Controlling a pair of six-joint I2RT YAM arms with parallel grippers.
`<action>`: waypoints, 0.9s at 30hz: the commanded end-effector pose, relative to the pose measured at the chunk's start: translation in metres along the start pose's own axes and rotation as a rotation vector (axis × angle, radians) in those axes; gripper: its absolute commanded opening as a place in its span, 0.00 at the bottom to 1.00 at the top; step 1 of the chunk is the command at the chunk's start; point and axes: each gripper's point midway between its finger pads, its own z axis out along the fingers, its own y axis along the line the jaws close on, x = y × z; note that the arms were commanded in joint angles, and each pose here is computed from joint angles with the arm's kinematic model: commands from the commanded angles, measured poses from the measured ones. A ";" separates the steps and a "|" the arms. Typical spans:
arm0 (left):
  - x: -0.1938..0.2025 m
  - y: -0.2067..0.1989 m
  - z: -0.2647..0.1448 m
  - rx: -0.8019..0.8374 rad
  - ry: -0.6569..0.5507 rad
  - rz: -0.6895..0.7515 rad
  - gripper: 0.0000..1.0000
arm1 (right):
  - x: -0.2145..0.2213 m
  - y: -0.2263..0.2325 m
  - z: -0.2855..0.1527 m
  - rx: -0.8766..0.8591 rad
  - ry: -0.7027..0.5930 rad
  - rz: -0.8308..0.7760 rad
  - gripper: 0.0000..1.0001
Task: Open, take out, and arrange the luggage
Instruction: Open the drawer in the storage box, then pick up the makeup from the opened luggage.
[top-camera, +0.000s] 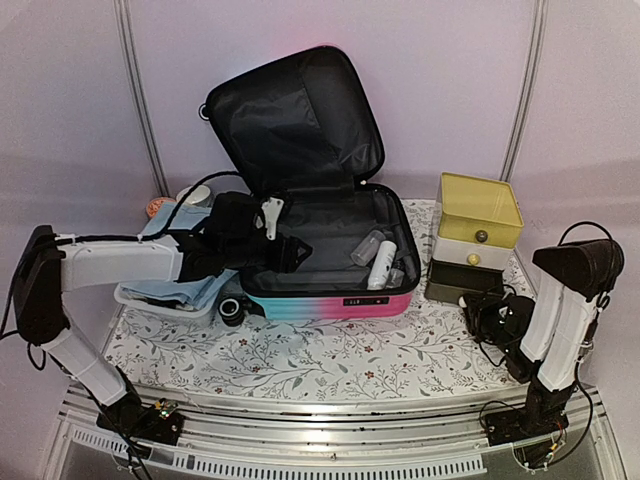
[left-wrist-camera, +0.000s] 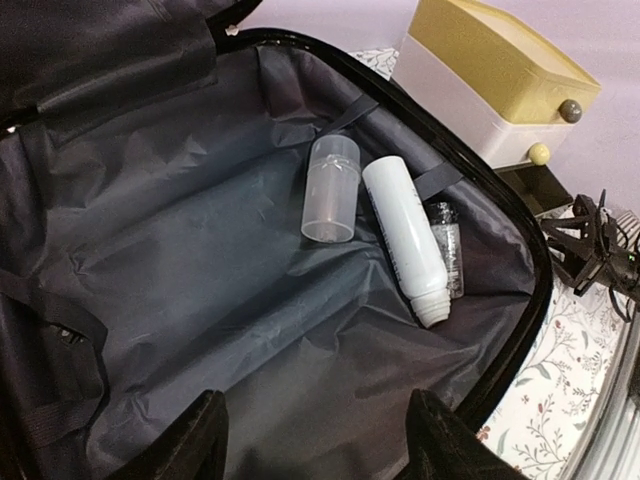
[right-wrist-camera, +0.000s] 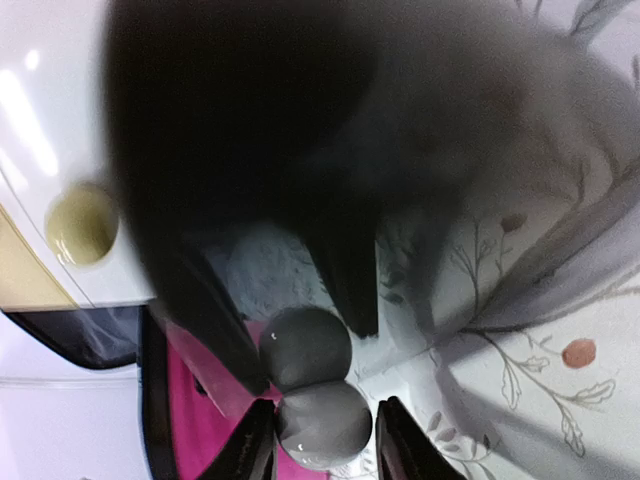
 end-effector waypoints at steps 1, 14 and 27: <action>-0.003 -0.020 0.015 0.035 0.012 0.037 0.63 | 0.007 0.030 -0.031 -0.141 0.000 0.001 0.42; 0.012 -0.083 0.103 0.143 0.175 0.033 0.61 | 0.021 0.022 -0.060 -0.112 0.049 -0.052 0.93; 0.050 -0.097 0.167 0.193 0.317 -0.075 0.63 | 0.012 0.011 -0.067 0.027 -0.018 -0.154 0.95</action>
